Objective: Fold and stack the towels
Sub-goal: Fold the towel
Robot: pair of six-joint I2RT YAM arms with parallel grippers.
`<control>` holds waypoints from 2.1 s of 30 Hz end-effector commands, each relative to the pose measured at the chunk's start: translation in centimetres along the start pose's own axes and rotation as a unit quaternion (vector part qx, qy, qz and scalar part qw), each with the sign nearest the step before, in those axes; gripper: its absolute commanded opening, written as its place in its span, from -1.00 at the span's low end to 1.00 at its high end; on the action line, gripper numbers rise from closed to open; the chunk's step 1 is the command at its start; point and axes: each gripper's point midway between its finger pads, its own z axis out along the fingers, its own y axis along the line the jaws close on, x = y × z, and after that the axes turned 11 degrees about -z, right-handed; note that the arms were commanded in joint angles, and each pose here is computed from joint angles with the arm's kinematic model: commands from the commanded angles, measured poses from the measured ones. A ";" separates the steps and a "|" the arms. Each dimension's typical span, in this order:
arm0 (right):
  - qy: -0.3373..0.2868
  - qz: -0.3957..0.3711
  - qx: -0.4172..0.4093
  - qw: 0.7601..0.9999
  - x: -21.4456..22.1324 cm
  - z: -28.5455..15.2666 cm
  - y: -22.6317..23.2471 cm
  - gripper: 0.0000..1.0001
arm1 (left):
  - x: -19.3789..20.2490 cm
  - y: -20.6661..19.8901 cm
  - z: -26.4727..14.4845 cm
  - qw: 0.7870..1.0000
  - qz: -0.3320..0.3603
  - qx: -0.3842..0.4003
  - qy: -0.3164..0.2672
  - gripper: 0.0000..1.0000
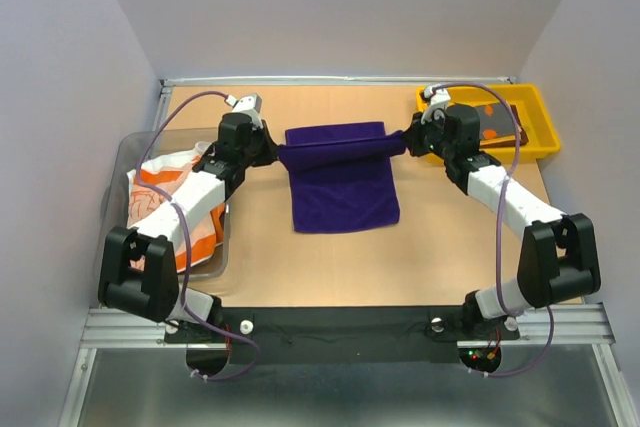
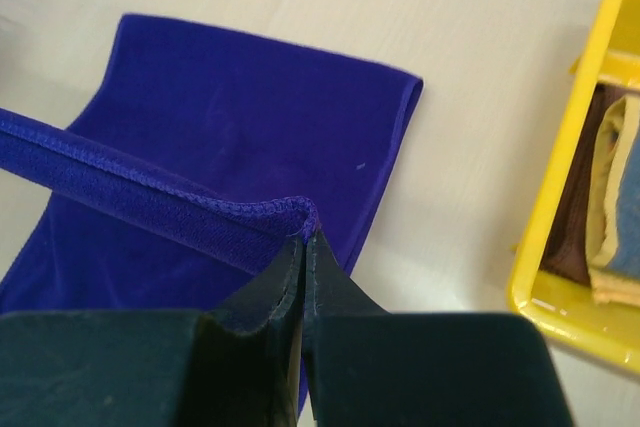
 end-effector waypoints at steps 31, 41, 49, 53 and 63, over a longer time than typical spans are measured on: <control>0.169 0.159 0.022 0.972 13.2 -0.6 1.7 -0.99 | 11.2 4.2 0.2 0.991 -0.017 -0.098 0.086 -1.00; 0.135 0.148 0.032 0.979 8.7 -3.2 1.3 -0.99 | 7.9 0.1 -2.7 0.997 0.007 -0.067 0.042 -1.00; 0.162 0.174 0.011 0.971 11.4 -4.7 3.1 -0.96 | 10.5 2.1 -2.9 0.995 -0.006 -0.082 0.055 -1.00; 0.205 0.193 0.004 0.960 14.7 -4.5 3.9 -0.95 | 13.2 3.0 -1.9 0.993 -0.007 -0.081 0.081 -1.00; 0.240 0.200 0.007 0.950 17.6 -3.9 4.1 -0.90 | 16.8 4.7 -0.8 0.988 -0.006 -0.096 0.119 -0.82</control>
